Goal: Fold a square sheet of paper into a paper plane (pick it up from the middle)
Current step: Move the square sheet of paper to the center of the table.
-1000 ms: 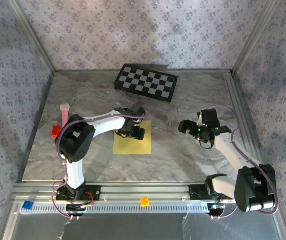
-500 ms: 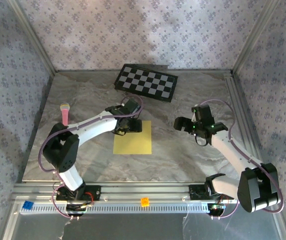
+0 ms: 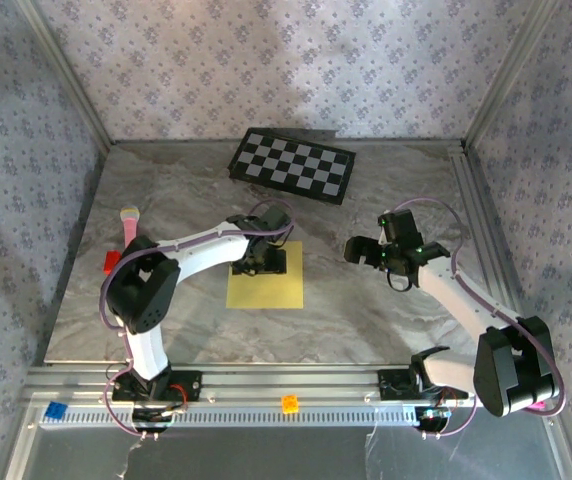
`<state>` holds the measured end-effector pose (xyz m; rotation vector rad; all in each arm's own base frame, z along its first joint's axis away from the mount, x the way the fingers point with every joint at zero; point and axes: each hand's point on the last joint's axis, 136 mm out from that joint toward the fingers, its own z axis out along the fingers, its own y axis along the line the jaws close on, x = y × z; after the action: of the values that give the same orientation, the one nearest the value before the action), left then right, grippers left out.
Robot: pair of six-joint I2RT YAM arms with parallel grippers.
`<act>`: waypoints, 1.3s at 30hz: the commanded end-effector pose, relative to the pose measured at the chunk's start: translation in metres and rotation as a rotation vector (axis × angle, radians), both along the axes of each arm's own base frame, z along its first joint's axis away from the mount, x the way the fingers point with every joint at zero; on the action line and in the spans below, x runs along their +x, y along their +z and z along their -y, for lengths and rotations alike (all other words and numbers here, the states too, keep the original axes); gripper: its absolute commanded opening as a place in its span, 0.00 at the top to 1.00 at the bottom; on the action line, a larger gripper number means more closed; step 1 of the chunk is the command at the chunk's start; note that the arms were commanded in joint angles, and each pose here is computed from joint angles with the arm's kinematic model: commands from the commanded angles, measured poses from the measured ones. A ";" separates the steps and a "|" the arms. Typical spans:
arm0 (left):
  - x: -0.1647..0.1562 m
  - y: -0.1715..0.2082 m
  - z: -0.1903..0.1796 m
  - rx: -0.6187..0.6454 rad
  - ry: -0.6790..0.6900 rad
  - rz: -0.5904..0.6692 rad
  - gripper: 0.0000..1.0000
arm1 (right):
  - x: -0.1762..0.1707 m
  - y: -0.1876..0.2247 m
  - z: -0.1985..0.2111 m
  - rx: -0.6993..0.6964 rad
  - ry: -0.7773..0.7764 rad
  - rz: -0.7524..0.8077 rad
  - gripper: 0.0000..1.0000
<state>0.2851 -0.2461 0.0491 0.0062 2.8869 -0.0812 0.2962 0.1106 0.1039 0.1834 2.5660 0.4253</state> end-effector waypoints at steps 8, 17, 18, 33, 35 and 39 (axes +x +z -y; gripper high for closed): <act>-0.003 -0.016 0.004 0.065 -0.015 -0.052 0.14 | -0.003 -0.007 -0.003 -0.004 0.013 -0.027 0.00; -0.006 -0.032 0.002 0.103 -0.025 -0.076 0.13 | -0.004 -0.012 -0.003 -0.012 0.013 -0.047 0.00; -0.006 -0.033 0.001 0.108 -0.023 -0.078 0.13 | -0.004 -0.012 -0.002 -0.014 0.012 -0.047 0.00; 0.003 -0.009 0.007 0.131 -0.049 -0.016 0.13 | -0.003 -0.005 0.001 -0.026 -0.003 -0.020 0.00; 0.006 -0.004 0.006 0.126 -0.046 0.002 0.12 | -0.003 -0.003 0.002 -0.027 -0.010 -0.014 0.00; 0.011 0.008 0.005 0.111 -0.043 0.031 0.12 | -0.002 -0.001 0.003 -0.031 -0.016 -0.006 0.00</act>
<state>0.2888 -0.2545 0.0322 0.0826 2.9050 0.0749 0.2956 0.1104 0.0978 0.1832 2.5826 0.4064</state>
